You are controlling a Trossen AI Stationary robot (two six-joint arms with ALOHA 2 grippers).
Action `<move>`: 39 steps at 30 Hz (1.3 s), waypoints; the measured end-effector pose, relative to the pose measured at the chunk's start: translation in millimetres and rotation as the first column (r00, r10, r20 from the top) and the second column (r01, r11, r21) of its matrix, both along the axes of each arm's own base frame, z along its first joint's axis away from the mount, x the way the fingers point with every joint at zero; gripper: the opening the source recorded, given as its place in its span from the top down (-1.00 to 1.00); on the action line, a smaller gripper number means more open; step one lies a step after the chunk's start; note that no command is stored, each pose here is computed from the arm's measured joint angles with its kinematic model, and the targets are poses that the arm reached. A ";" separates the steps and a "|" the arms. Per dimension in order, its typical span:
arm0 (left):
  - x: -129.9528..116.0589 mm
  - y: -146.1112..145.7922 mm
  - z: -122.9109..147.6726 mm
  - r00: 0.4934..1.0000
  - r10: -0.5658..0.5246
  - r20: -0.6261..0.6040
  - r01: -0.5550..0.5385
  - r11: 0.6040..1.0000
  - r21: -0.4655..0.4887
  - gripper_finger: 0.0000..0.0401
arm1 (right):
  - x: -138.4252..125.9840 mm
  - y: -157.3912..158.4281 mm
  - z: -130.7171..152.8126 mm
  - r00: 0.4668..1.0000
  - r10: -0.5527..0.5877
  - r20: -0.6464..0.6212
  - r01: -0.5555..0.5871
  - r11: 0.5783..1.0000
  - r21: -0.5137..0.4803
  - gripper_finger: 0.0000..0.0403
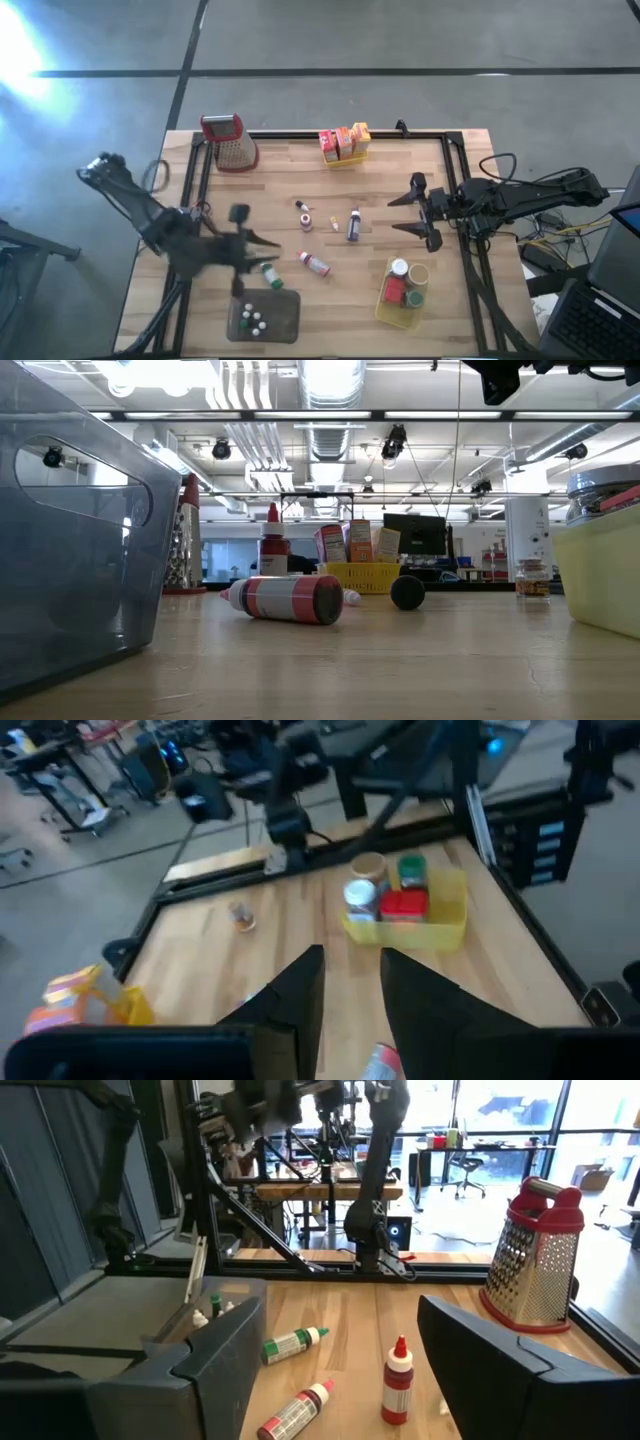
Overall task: Pick & Place Kitchen Items
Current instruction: Put the black food coloring bottle into the black bin
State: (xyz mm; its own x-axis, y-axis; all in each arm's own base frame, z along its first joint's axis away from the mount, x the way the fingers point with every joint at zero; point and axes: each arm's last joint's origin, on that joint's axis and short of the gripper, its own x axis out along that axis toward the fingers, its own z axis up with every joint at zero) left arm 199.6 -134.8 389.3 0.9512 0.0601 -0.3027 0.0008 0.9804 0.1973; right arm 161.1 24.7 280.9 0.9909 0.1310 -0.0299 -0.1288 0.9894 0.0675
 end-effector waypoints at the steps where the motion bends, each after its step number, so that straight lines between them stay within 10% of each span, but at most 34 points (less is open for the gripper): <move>1: -7.2 5.8 1.7 1.000 0.007 0.014 -0.006 1.000 -0.012 0.47 | 0.0 0.0 0.0 1.000 0.000 0.000 0.000 1.000 0.001 -0.32; 12: -56.6 49.8 -8.7 0.972 0.206 0.112 -0.185 0.967 -0.175 0.47 | 0.0 0.0 0.0 1.000 0.000 0.000 0.000 1.000 0.002 -0.50; 22: -59.0 65.4 -60.2 0.955 0.294 0.034 -0.291 0.955 -0.063 0.47 | 0.0 0.0 0.0 1.000 0.000 0.000 0.000 1.000 0.001 -0.67; 39: -61.7 67.0 -73.6 0.962 0.272 0.010 -0.272 0.962 0.020 0.47 | 0.0 0.0 0.0 1.000 0.000 0.000 0.000 1.000 0.000 -0.72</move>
